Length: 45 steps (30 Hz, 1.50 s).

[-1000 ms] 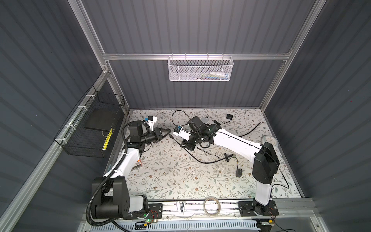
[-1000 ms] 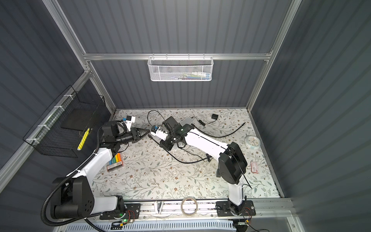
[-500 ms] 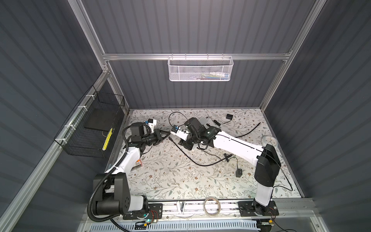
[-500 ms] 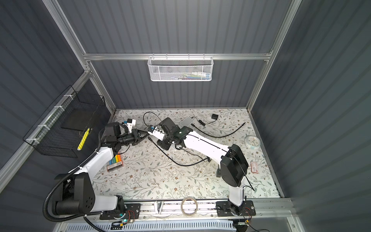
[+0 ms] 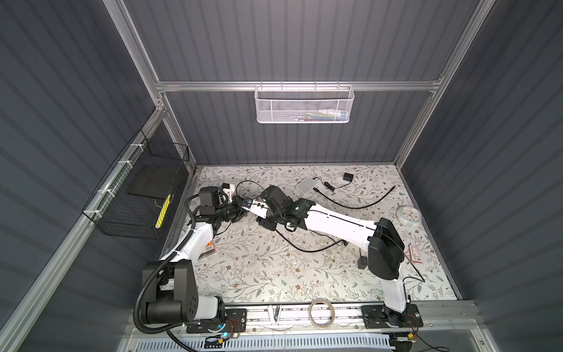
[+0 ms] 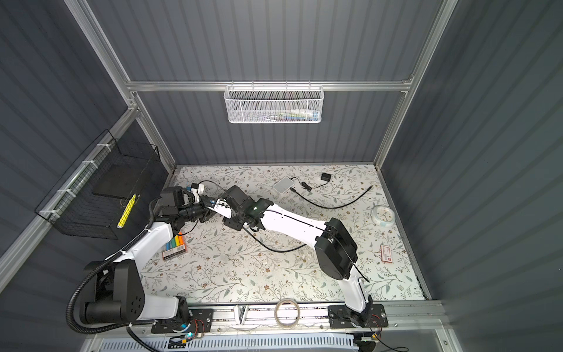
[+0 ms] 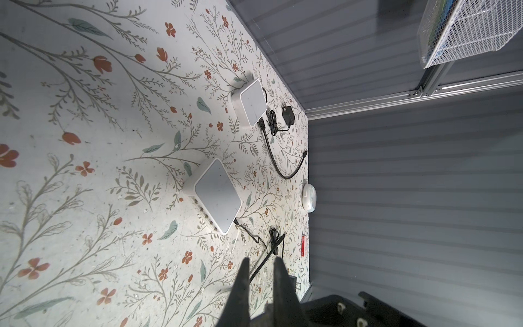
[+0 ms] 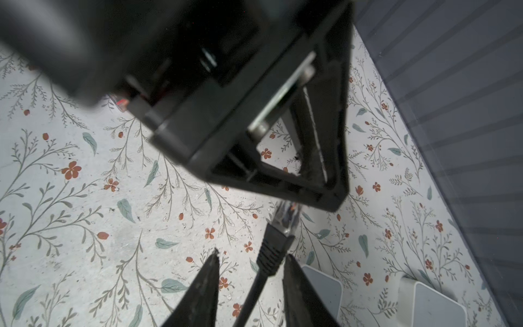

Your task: Insert the plug into the switch port

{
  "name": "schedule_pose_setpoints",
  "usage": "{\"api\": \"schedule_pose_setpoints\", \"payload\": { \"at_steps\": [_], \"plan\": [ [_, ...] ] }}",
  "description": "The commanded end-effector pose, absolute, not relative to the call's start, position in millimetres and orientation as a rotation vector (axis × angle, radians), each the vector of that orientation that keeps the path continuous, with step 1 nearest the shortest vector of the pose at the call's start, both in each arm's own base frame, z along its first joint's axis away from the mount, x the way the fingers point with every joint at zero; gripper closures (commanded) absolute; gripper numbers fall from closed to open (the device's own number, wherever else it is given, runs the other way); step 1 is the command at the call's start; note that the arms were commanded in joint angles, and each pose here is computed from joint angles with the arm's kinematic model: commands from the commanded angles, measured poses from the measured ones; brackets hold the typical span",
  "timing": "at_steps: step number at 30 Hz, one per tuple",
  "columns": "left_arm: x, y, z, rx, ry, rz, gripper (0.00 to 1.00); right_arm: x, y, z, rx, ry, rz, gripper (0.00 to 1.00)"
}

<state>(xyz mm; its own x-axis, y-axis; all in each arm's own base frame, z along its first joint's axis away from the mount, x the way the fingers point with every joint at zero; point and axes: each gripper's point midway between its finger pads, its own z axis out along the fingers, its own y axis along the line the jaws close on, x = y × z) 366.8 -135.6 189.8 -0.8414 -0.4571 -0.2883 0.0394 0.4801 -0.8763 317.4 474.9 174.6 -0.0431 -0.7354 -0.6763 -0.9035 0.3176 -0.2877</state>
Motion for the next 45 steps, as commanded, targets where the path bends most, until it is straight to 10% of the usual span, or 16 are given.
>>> {"api": "schedule_pose_setpoints", "payload": {
  "at_steps": [1,45],
  "plan": [
    [366.7,-137.9,187.2,-0.368,2.254,-1.358,1.00,327.5,481.5,189.4,-1.426,1.772,0.251,0.60],
    [364.4,-136.9,192.7,-0.362,2.231,-1.394,1.00,351.3,475.7,160.5,-1.391,1.824,0.082,0.77]
  ]
}}
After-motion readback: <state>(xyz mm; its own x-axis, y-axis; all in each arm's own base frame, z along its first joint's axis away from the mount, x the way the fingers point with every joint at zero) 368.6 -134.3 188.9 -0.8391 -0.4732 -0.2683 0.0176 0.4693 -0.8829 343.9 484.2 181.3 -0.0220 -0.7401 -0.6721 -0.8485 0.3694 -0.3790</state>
